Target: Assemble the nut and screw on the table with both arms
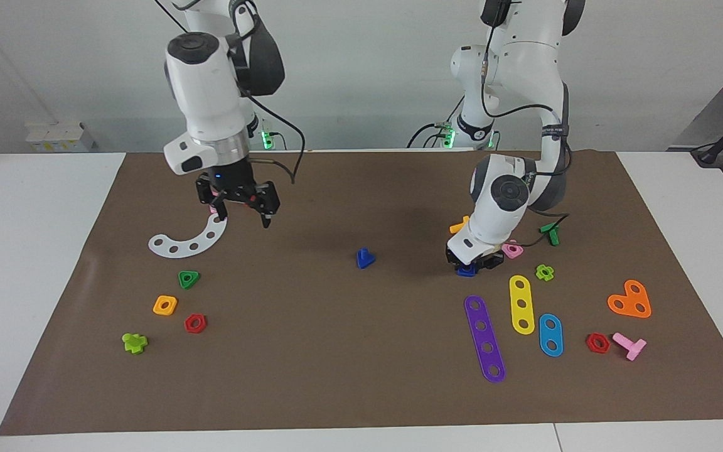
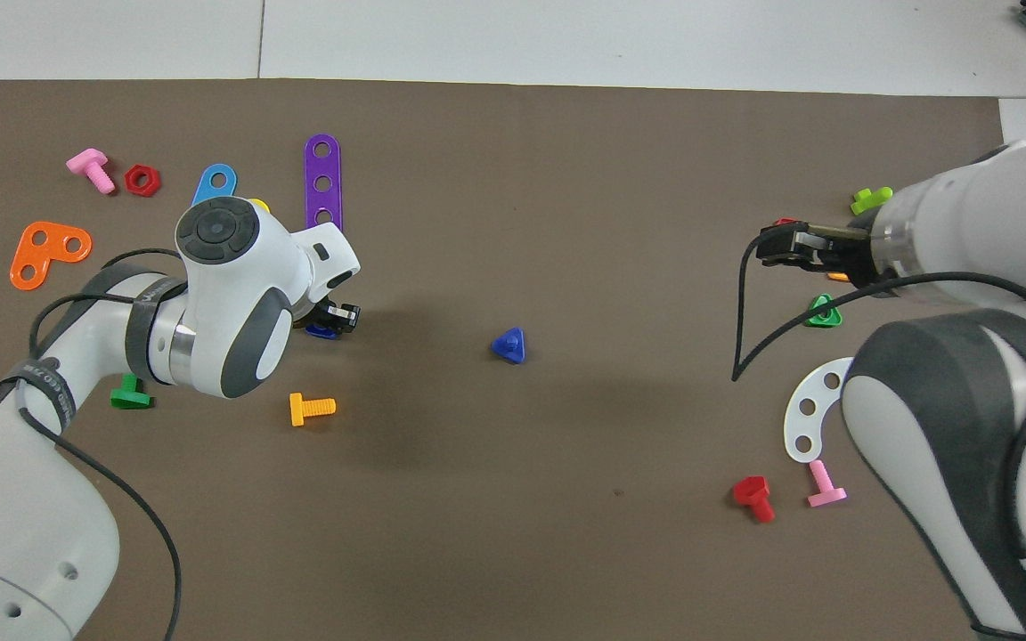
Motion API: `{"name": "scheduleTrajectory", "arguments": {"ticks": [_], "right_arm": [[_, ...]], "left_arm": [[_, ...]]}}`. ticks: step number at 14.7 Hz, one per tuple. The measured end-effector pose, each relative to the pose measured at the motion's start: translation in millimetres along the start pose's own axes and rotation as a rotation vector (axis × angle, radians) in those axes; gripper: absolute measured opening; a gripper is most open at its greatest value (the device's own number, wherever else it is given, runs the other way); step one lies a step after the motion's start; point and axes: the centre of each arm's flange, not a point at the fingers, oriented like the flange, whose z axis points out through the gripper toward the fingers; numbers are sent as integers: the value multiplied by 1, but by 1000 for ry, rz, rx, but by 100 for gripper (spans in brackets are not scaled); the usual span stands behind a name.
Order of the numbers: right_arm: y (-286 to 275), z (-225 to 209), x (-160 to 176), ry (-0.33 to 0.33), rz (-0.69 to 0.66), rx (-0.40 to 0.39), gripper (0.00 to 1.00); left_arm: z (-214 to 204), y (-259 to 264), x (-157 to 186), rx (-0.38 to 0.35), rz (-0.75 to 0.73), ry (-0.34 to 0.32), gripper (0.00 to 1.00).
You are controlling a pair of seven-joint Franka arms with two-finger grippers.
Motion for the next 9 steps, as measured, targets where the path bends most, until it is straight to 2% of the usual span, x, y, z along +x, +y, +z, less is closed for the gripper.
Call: {"name": "scheduleTrajectory", "arguments": {"ticks": [4,9], "right_arm": [[36,-30,1,-32,-46,-18,100],[45,-40,-2,-84,-113,-31,100]], "left_arm": [[-5,6,3,-1,3,12,46],[-36,66,14,-29,-151,33,46]]}}
